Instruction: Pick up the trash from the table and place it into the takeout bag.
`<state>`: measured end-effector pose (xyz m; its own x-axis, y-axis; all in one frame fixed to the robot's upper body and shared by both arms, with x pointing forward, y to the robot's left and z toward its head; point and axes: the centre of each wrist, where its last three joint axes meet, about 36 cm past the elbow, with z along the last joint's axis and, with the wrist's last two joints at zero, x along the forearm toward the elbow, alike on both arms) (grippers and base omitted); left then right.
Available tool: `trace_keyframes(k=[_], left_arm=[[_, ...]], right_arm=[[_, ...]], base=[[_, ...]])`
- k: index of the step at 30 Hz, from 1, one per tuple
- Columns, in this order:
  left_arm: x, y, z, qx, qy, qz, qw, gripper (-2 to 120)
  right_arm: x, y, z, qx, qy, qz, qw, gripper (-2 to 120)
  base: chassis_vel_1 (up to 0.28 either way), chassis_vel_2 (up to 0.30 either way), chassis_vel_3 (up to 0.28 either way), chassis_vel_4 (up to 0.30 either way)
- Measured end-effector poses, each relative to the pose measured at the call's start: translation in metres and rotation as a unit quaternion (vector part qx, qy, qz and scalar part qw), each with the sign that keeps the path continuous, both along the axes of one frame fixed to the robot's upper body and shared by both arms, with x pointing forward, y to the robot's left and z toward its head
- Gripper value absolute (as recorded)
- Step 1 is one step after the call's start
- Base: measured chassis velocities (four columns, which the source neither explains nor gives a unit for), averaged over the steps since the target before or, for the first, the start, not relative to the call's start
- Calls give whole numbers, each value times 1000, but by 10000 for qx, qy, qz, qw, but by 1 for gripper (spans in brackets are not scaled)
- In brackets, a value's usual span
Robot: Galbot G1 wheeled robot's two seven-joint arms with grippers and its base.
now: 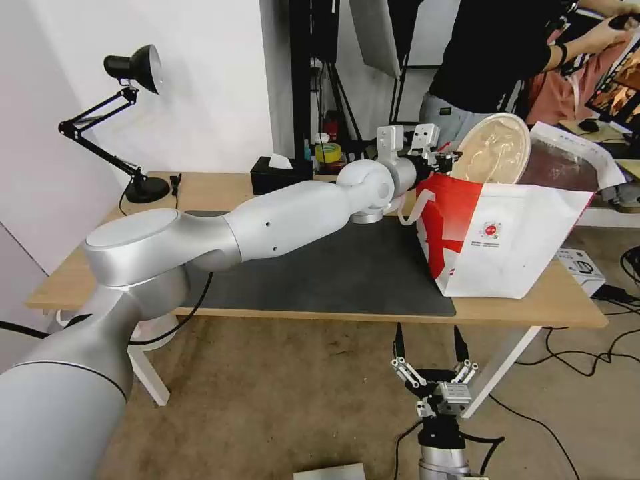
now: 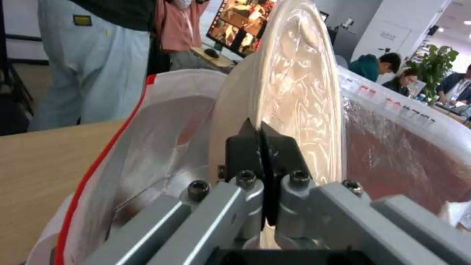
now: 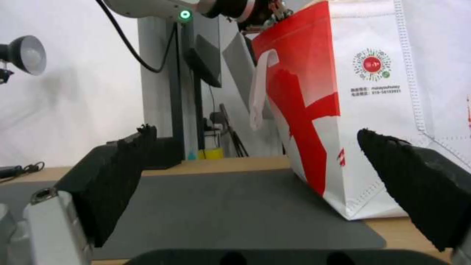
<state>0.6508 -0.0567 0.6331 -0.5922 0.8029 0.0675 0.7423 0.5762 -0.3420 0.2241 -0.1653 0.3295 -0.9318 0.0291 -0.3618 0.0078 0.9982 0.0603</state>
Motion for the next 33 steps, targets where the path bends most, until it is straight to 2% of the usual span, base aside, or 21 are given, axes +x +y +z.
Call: trace_keyframes(k=[2,6,7,10,11,14,15,17,19,23,25,28,33], left_arm=[[0,0,1,2,-10,4,10000,1],[-2,0,6,-8,-45,11,10000,19],[-2,0,6,-8,-45,11,10000,19],[-3,0,9,-24,-69,12,10000,33],[-3,0,9,-24,-69,12,10000,33],[-3,1,11,-42,-88,27,9999,48],[-3,1,11,-42,-88,27,9999,48],[-3,1,16,-78,-111,44,9999,59],[-3,1,19,-87,-127,48,9999,63],[-4,1,23,-90,-171,42,9998,81],[-4,1,23,-95,-172,45,9998,84],[-6,0,25,-162,-196,52,9997,98],[-11,3,40,-334,-312,77,9989,100]], right_arm=[[0,0,0,0,0,0,10000,100],[0,0,0,0,0,0,10000,100],[0,0,0,0,0,0,10000,100],[0,0,0,0,0,0,10000,100],[0,0,0,0,0,0,10000,100],[0,0,0,0,0,0,10000,100],[0,0,0,0,0,0,10000,100],[0,0,0,0,0,0,10000,100],[0,0,0,0,0,0,10000,100],[0,0,0,0,0,0,10000,100],[0,0,0,0,0,0,10000,100],[0,0,0,0,0,0,10000,100],[0,0,0,0,0,0,10000,100]], base=[[0,0,0,0],[0,0,0,0],[0,0,0,0],[0,0,0,0],[0,0,0,0],[0,0,0,0],[0,0,0,0],[0,0,0,0],[0,0,0,0],[0,0,0,0],[0,0,0,0],[0,0,0,0],[0,0,0,0]])
